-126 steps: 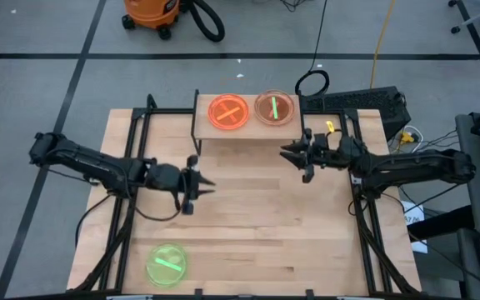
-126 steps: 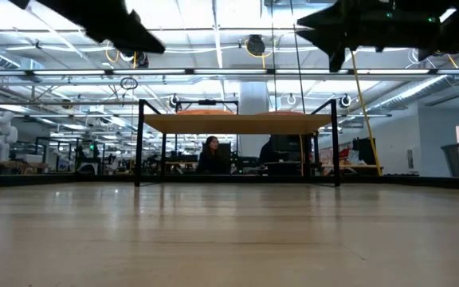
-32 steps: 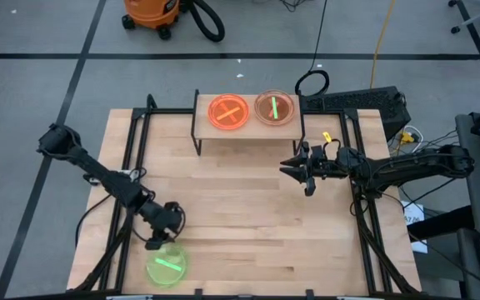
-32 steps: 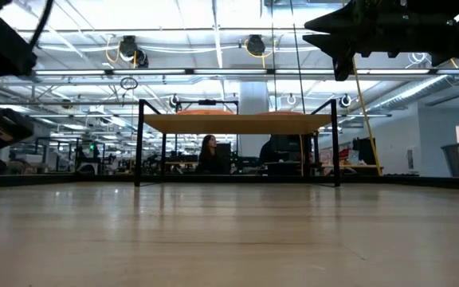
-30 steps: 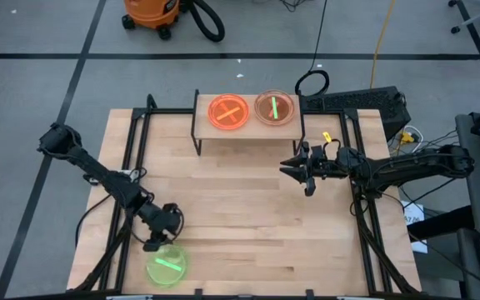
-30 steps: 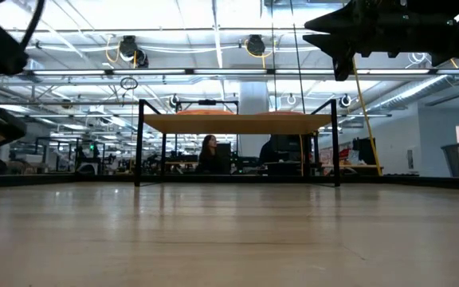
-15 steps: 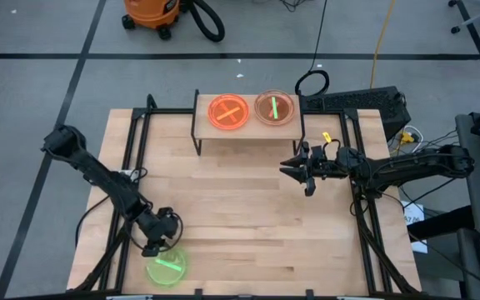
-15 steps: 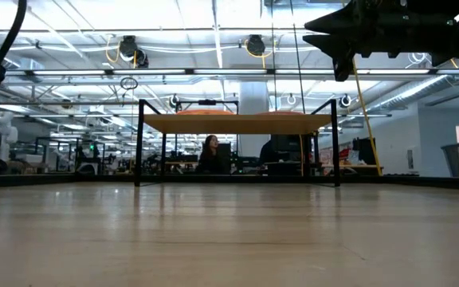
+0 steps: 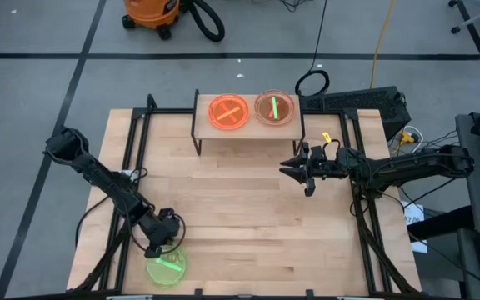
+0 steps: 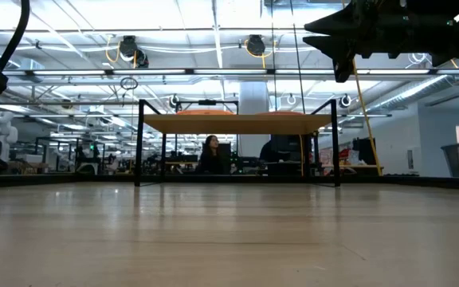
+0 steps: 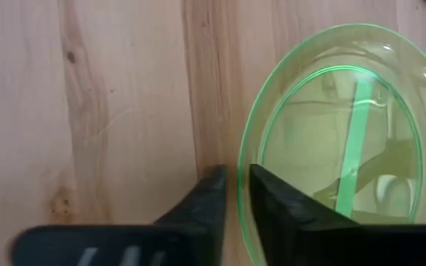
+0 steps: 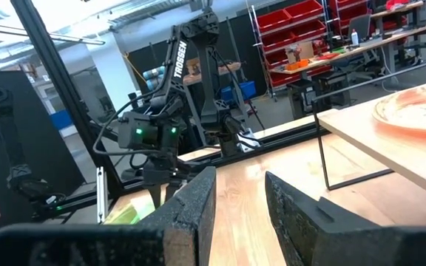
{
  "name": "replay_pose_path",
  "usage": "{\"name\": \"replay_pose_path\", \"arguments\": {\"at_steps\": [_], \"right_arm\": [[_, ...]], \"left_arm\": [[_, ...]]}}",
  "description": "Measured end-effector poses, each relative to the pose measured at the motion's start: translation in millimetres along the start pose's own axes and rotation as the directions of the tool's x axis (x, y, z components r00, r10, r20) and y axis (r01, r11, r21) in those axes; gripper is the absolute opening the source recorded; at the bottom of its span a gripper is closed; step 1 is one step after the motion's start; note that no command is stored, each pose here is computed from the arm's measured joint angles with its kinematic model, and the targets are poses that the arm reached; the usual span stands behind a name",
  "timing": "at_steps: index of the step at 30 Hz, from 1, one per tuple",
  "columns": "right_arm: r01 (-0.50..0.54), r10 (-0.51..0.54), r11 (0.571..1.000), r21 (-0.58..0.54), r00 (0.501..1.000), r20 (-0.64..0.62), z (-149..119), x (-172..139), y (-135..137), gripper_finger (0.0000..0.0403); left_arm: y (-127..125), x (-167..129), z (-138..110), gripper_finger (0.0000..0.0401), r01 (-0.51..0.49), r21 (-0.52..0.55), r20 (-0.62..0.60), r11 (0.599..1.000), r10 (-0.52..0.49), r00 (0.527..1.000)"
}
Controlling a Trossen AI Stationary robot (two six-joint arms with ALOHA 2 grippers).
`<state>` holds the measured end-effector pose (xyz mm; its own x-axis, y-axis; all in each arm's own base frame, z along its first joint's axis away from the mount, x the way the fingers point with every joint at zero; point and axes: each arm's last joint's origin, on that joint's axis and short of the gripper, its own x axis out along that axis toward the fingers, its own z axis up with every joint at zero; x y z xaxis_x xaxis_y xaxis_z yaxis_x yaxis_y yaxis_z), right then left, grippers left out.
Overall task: Place and stack plates onto a shelf
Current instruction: Stack the green plate on top of the orange plate on the shelf
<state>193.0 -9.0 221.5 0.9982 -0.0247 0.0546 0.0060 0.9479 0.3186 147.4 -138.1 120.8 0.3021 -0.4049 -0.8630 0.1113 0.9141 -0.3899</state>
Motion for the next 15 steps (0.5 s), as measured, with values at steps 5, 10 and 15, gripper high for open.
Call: {"name": "replay_pose_path", "arguments": {"at_steps": [5, 10, 15], "right_arm": [[0.002, -0.002, 1.0, 0.002, 1.0, 0.001, 0.0, 0.0, 0.0, 0.01], [0.002, -0.002, 1.0, 0.003, 1.0, 0.001, 0.0, 0.0, -0.1, 0.01], [0.002, -0.002, 1.0, 0.006, 1.0, 0.002, 0.1, 0.0, 0.0, 0.01]], "left_arm": [[1.9, -0.4, 2.3, 0.0009, 0.017, -0.015, -0.004, 1.0, -0.017, 1.0], [5.8, -7.4, 8.8, 0.0006, 0.041, -0.003, 0.032, 0.999, -0.041, 0.999], [12.7, -34.7, 31.3, 0.0005, -0.014, -0.042, 0.138, 0.999, 0.02, 0.99]]}}
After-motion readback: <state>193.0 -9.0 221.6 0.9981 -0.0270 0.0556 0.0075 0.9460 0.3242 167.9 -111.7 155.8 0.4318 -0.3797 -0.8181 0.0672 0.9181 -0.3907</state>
